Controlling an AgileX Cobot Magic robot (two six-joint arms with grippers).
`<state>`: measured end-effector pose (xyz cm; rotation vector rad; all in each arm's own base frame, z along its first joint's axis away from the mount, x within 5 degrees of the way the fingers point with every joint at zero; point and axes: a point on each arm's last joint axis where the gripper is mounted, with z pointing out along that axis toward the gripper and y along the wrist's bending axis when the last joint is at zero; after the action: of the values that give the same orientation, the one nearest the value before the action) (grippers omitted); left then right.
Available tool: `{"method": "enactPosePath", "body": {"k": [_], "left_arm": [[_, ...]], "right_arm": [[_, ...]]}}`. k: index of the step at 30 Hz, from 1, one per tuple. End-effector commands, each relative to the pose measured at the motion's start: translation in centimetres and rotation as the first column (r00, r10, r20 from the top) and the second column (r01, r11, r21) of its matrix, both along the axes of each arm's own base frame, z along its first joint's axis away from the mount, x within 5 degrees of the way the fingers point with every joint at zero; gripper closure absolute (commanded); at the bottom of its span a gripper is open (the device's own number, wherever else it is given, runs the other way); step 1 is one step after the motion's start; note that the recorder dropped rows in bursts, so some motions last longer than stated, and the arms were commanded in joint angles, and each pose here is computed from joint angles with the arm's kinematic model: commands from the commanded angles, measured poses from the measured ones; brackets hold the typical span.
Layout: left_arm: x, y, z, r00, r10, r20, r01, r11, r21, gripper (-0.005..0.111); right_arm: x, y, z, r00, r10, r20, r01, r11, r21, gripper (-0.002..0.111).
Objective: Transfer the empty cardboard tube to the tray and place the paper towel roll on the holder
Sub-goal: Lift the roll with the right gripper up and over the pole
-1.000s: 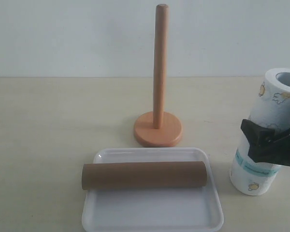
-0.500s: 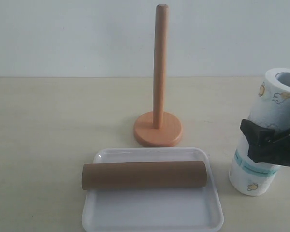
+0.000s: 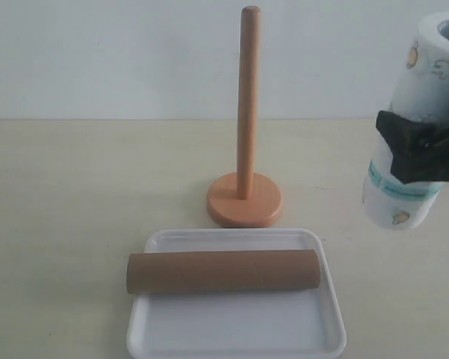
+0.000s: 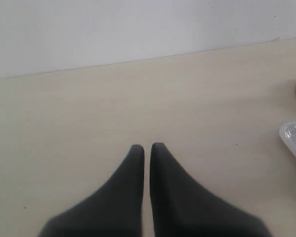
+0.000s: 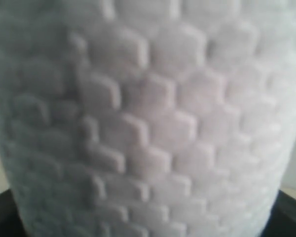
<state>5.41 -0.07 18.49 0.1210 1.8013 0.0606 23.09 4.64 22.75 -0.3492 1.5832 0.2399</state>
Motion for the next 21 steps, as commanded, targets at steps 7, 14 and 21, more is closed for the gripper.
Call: {"method": "enactPosePath", "body": {"k": [7,14,21], "left_arm": [[0.0,0.0,0.0,1.000,0.002,0.004,-0.002,1.000,-0.014,0.103],[0.0,0.0,0.0,1.000,0.002,0.004,-0.002,1.000,-0.014,0.103],[0.0,0.0,0.0,1.000,0.002,0.004,-0.002,1.000,-0.014,0.103]], "right_arm": [[3.4,0.6,12.8,0.995,0.025,0.092,-0.032,0.996,0.082,0.109],[4.8,4.7,17.6,0.962,0.198,0.189,-0.222,0.968,0.116,0.109],[5.2,10.1,21.3,0.930,0.226,0.290,-0.220,0.974,-0.057,0.109]]}}
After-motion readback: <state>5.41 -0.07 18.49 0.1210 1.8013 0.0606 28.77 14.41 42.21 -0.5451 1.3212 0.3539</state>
